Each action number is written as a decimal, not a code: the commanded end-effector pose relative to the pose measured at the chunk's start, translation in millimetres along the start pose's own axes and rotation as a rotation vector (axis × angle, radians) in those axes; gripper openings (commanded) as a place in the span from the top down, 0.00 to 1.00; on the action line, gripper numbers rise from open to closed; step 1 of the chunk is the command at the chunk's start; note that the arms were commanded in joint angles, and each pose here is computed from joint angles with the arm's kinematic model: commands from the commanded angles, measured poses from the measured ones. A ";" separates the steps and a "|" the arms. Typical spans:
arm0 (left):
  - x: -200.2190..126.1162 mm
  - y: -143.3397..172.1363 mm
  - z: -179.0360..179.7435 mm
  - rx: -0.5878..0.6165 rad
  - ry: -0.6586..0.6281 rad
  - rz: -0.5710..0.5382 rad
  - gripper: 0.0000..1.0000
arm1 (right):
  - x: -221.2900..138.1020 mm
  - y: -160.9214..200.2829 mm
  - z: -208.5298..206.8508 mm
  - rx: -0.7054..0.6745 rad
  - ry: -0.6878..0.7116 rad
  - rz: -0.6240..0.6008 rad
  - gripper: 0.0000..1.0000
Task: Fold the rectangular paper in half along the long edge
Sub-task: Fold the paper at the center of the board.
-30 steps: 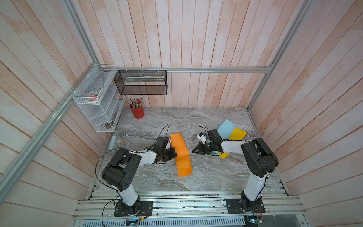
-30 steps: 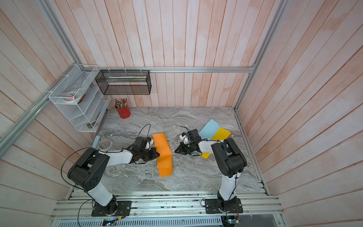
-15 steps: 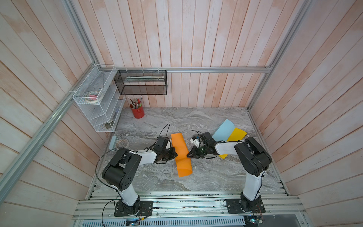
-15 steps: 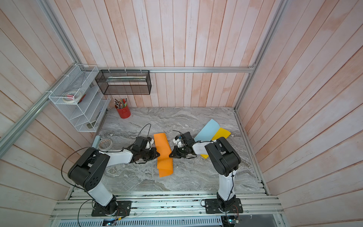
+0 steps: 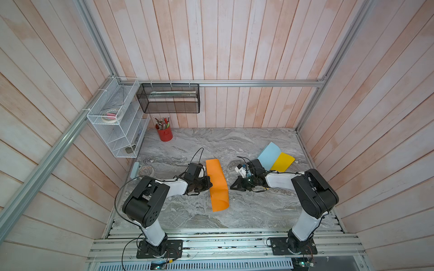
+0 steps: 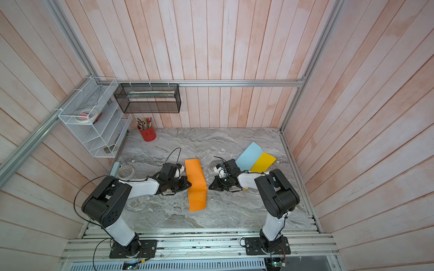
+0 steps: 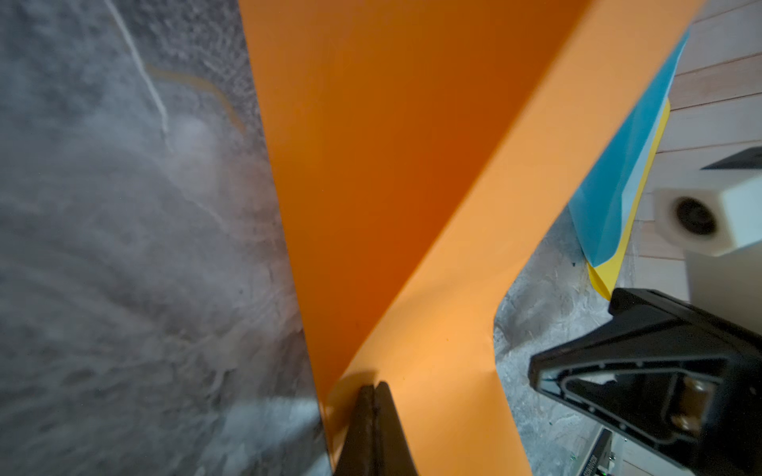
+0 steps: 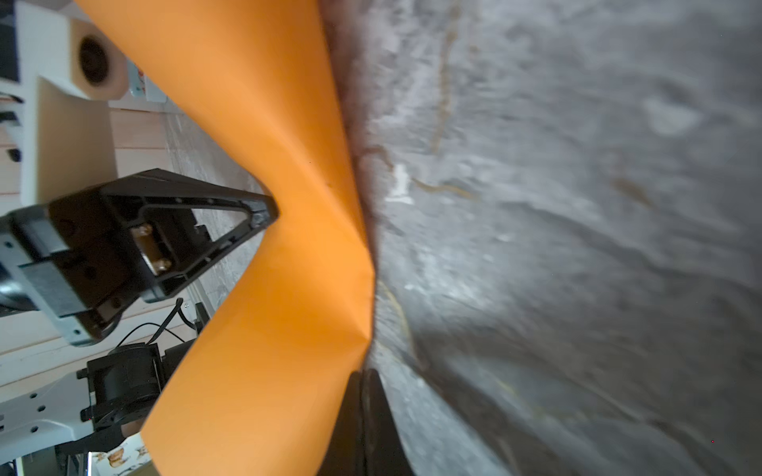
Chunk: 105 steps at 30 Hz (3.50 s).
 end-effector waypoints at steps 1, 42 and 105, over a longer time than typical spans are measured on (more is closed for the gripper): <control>7.1 22.4 42.8 -0.048 -0.159 0.068 1.00 | 9.6 -13.1 20.3 -0.042 -0.021 -0.006 1.00; 9.1 24.4 46.8 -0.045 -0.178 0.075 1.00 | 6.4 89.1 -3.2 0.099 0.040 0.157 1.00; 12.1 26.7 47.1 -0.045 -0.178 0.087 1.00 | -29.6 53.9 13.3 0.071 0.022 0.032 1.00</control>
Point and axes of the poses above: each gripper's point midway between its finger pads, its own x axis out along the fingers, its own z axis along the line the jaws close on, y = z × x, the point moved 2 cm from there along -x, back along the fingers, and after that the axes turned 14 degrees about -x, right-handed, at the moved point
